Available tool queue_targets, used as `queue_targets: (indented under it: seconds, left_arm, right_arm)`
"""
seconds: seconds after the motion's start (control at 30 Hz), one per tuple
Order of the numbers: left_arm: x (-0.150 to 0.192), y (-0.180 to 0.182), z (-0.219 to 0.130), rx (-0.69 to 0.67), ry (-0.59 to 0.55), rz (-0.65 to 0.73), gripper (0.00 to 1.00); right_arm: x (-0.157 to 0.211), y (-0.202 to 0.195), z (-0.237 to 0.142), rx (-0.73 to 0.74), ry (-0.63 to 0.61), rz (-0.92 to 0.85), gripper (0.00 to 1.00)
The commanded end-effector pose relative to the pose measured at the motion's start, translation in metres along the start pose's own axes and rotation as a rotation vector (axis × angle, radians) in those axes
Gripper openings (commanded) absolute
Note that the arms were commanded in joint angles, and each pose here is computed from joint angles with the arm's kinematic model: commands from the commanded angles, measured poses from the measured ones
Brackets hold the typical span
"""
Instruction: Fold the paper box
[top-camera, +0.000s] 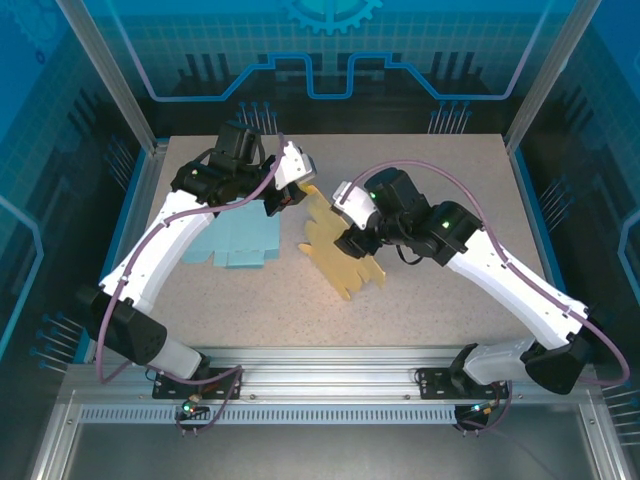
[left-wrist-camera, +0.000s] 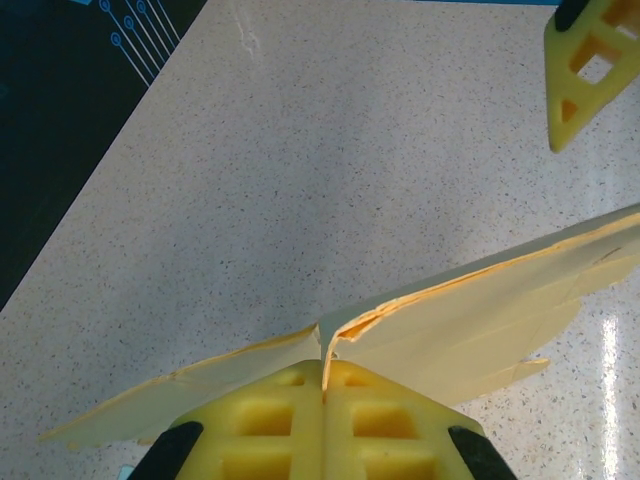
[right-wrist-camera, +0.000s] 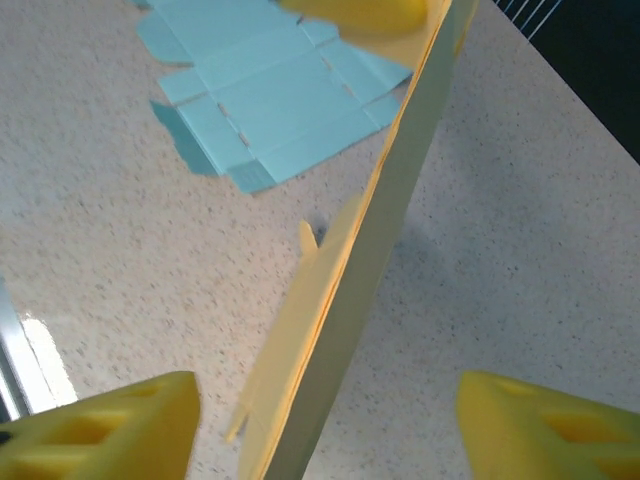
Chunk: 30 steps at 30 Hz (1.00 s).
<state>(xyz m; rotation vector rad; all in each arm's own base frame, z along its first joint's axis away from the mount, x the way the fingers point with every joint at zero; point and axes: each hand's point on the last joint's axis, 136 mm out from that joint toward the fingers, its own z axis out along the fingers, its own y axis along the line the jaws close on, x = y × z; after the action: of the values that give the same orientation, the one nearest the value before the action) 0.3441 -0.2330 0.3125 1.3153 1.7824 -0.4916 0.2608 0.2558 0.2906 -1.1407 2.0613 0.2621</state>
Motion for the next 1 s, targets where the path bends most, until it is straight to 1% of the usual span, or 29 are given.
queue_targets:
  seconds: [0.0,0.07,0.17,0.27,0.33,0.37,0.4,0.43,0.53,0.6,0.7,0.77,0.87,0.97]
  left_arm:
    - [-0.004,0.004,-0.005,-0.019,-0.005,0.008,0.00]
    - [-0.001,0.005,-0.003,-0.019,0.004,0.003,0.00]
    - [0.004,0.005,0.000,-0.012,0.022,-0.006,0.00]
    - [0.010,0.005,0.003,-0.010,0.043,-0.015,0.01]
    - [0.013,0.008,0.005,-0.018,0.055,-0.021,0.17]
    - [0.015,0.009,0.006,-0.021,0.062,-0.022,0.30]
    - [0.016,0.011,0.006,-0.026,0.065,-0.020,0.45]
    - [0.017,0.013,0.006,-0.028,0.066,-0.016,0.56]
    - [0.014,0.015,0.008,-0.022,0.044,0.044,0.79]
    - [0.009,0.021,0.012,-0.042,0.006,0.117,0.87]
    - [0.005,0.028,0.023,-0.051,-0.034,0.216,0.88]
    - [0.006,0.025,0.030,-0.003,-0.055,0.252,0.84]
    - [0.012,0.021,0.043,0.077,-0.053,0.257,0.75]
    - [0.022,0.021,0.055,0.136,-0.017,0.250,0.73]
  right_arm:
    - [0.003,-0.016,-0.008,0.051,-0.018,0.016,0.41]
    - [0.006,-0.022,-0.004,0.056,-0.011,0.028,0.26]
    - [0.008,-0.030,0.001,0.038,-0.012,0.032,0.18]
    - [0.010,-0.038,0.009,0.007,-0.008,-0.002,0.11]
    - [0.011,-0.041,0.015,-0.039,-0.006,-0.019,0.09]
    - [0.012,-0.041,0.017,-0.070,-0.007,-0.030,0.08]
    - [0.012,-0.041,0.020,-0.101,-0.006,-0.040,0.07]
    - [0.013,-0.040,0.023,-0.131,-0.001,-0.053,0.07]
    - [0.013,-0.037,0.034,-0.195,0.013,-0.102,0.05]
    - [0.013,-0.039,0.045,-0.225,0.027,-0.121,0.02]
    - [0.011,-0.045,0.059,-0.277,0.029,-0.114,0.00]
    - [0.007,-0.050,0.066,-0.319,0.025,-0.093,0.00]
    - [-0.001,-0.055,0.069,-0.385,-0.003,-0.060,0.00]
    - [-0.005,-0.058,0.073,-0.422,-0.016,-0.045,0.00]
